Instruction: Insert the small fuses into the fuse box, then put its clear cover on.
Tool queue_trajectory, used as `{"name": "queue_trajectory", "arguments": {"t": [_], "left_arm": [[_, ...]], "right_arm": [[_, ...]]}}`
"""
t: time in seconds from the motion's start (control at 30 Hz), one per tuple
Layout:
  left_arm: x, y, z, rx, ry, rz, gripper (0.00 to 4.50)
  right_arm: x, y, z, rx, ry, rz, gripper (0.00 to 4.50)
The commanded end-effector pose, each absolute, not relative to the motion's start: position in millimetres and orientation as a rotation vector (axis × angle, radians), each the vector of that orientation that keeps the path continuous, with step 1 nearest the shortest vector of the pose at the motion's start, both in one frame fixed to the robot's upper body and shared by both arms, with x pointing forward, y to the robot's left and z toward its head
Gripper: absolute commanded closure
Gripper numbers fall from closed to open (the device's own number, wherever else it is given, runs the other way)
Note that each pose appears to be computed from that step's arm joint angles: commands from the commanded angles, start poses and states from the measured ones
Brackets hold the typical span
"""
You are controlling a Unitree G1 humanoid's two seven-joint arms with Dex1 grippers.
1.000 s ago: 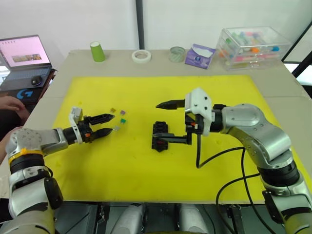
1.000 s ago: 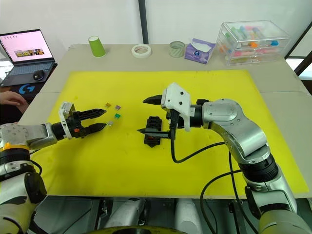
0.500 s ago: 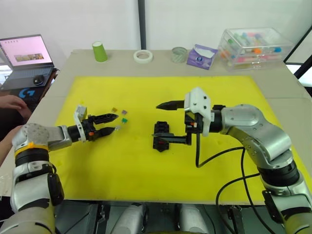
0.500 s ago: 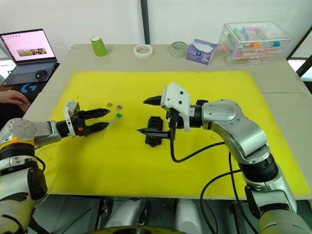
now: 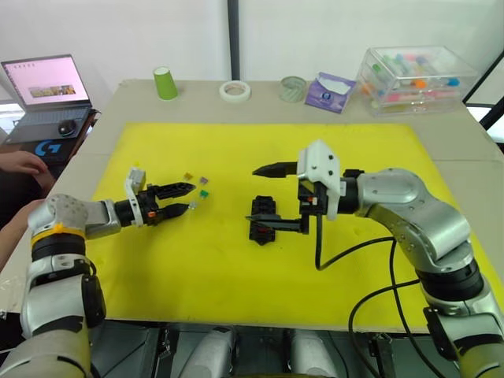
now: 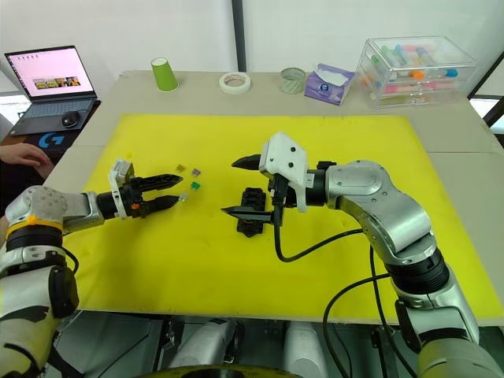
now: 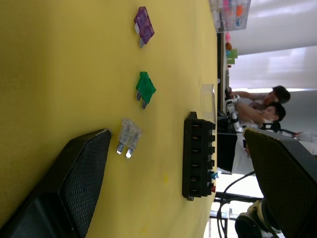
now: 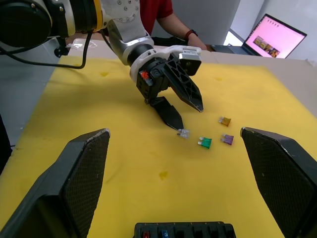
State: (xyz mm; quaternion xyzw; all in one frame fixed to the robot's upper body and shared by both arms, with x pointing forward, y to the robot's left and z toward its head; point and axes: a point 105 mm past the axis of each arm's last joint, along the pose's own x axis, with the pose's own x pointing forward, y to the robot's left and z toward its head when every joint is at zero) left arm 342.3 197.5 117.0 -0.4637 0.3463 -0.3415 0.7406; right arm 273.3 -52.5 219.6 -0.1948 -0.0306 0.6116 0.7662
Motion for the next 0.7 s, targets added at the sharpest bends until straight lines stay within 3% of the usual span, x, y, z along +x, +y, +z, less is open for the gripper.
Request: {"name": "queue_trajectory", "arguments": {"t": [0.03, 0.57, 0.7], "left_arm": [[343.5, 190.8, 115.6, -0.999, 0.779, -0.761, 0.0], [344.3, 186.8, 115.8, -0.935, 0.76, -0.798, 0.0], [346.3, 189.3, 111.3, -0.924, 0.772, -0.77, 0.98]], "right_arm": [[266.6, -49.7, 232.3, -0.444, -0.135, 1.338, 0.01], [268.9, -48.2, 234.3, -0.437, -0.14, 1.324, 0.01], [270.9, -49.0, 236.2, -0.439, -0.147, 1.315, 0.0]]}}
